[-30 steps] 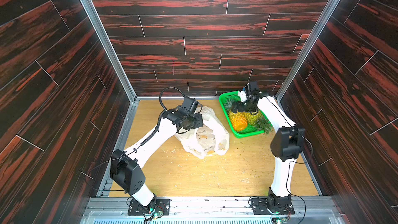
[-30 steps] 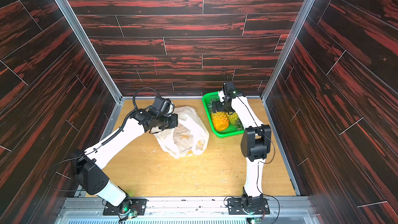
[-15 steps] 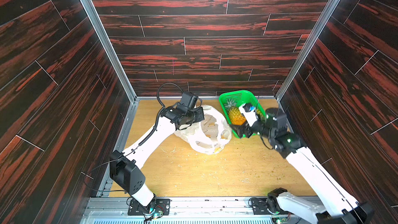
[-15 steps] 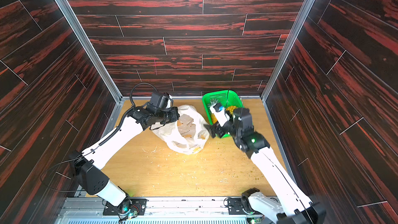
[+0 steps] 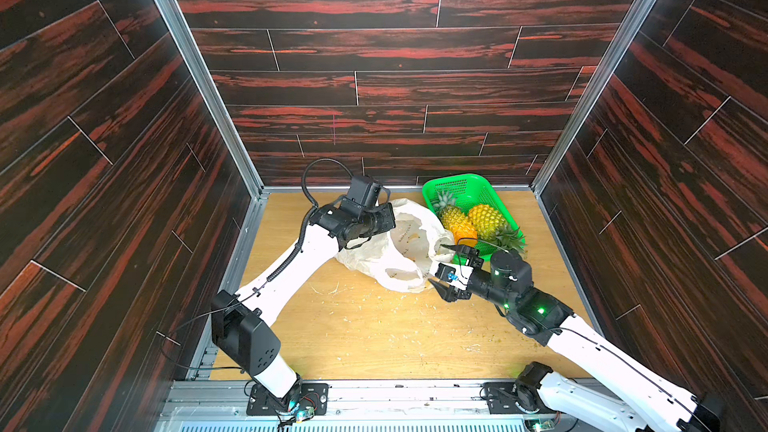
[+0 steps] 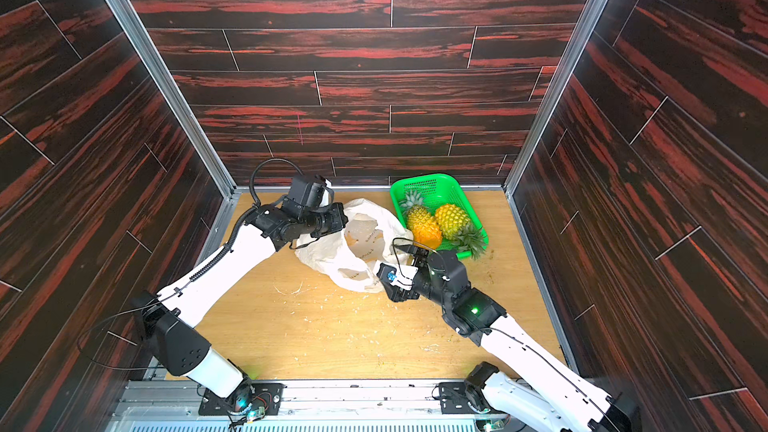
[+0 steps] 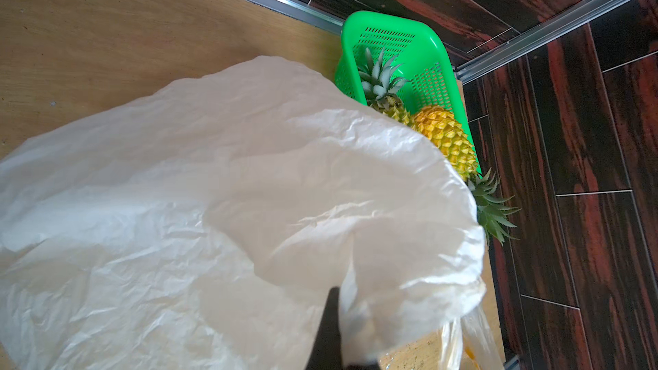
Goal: Place the pineapple into a plastic bag & tie a knot
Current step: Adjust the plastic bag at the center of the board.
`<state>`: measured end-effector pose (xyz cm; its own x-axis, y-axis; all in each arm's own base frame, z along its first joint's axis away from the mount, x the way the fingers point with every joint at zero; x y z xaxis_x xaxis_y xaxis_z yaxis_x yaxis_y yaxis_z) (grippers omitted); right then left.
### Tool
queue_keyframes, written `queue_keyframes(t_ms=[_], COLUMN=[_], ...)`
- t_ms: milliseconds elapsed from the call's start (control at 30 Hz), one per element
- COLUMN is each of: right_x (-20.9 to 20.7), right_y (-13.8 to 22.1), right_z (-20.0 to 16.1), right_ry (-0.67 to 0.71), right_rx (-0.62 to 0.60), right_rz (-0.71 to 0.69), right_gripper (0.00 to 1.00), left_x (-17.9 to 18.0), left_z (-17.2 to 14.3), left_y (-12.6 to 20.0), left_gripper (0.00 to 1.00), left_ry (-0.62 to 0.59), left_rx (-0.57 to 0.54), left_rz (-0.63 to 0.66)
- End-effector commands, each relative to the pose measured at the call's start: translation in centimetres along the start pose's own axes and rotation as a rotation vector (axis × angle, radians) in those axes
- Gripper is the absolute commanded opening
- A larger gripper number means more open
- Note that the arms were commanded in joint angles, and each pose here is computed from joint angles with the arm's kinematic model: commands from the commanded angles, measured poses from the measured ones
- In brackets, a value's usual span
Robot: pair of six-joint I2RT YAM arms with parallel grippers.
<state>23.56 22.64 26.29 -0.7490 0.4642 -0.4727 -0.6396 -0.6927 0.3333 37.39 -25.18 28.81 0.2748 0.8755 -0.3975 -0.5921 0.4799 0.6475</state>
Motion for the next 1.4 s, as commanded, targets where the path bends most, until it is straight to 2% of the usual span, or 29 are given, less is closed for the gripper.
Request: queue_keyframes(t_ms=[0, 67, 333, 367, 400, 433, 467, 500, 600, 733, 833, 933, 1067, 1267, 1367], right_x=[-1.5, -1.8, -2.1, -2.2, -2.2, -2.2, -2.2, -2.3, -2.5, -2.7, -2.9, -3.0, -2.7, -2.2, -2.0], right_y=[-1.1, -1.9, -4.1, -4.1, -4.0, -4.0, -4.0, -4.0, -4.5, -5.8, -7.2, -8.3, -9.1, -9.5, -9.3], right_z=[-0.9, -1.3, 0.2, 0.9, 1.6, 2.1, 2.8, 3.5, 5.3, 7.5, 8.8, 9.8, 10.6, 11.3, 11.6], right_ry=[0.134, 0.148, 0.071, 0.036, -0.016, -0.068, -0.138, -0.224, -0.452, -0.641, -0.729, -0.789, -0.82, -0.823, -0.816], right_rx=[0.046, 0.045, -0.003, -0.022, -0.04, -0.05, -0.061, -0.072, -0.095, -0.097, -0.064, -0.033, -0.028, -0.031, -0.034], right_rz=[-0.107, -0.138, -0.11, -0.098, -0.083, -0.062, -0.038, -0.023, 0.01, 0.05, 0.072, 0.08, 0.085, 0.096, 0.094], right_gripper=[0.84, 0.78, 0.16, 0.05, 0.0, 0.0, 0.0, 0.0, 0.0, 0.0, 0.0, 0.0, 0.0, 0.0, 0.0], left_x=[-0.2, -0.2, 0.4, 0.7, 1.4, 2.1, 2.9, 3.4, 4.7, 5.9, 5.7, 4.8, 5.0, 5.6, 6.8], left_z=[0.5, 0.4, 0.4, 0.8, 1.0, 1.4, 1.8, 2.2, 2.0, -0.7, -3.1, -5.8, -8.7, -10.1, -10.4], left_y=[1.0, 1.1, 2.8, 3.7, 4.7, 6.0, 7.3, 9.1, 13.0, 16.9, 18.8, 18.6, 17.8, 16.2, 15.8], left_gripper=[0.0, 0.0, 0.0, 0.08, 0.3, 0.48, 0.85, 1.0, 1.0, 1.0, 1.0, 1.0, 1.0, 1.0, 1.0], left_ry=[0.007, 0.007, -0.024, -0.033, -0.041, -0.046, -0.053, -0.065, -0.073, -0.05, -0.013, 0.028, 0.004, -0.09, -0.163], left_rx=[-0.018, -0.017, -0.045, -0.067, -0.089, -0.124, -0.17, -0.228, -0.313, -0.271, -0.193, -0.064, 0.064, 0.17, 0.225], left_rz=[-0.009, -0.012, 0.022, 0.049, 0.1, 0.151, 0.211, 0.264, 0.351, 0.381, 0.343, 0.309, 0.396, 0.485, 0.581])
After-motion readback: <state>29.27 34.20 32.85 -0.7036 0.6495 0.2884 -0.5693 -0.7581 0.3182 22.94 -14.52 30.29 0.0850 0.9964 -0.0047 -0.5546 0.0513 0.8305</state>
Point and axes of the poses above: each gripper's point midway between its finger pads, its own y axis back along the fingers, its own x axis along the line the jaws close on, z = x × y, the point moved 2 cm from there along y, back along the fingers, and after that the axes turned 14 degrees about -y, right-handed, at the moved point
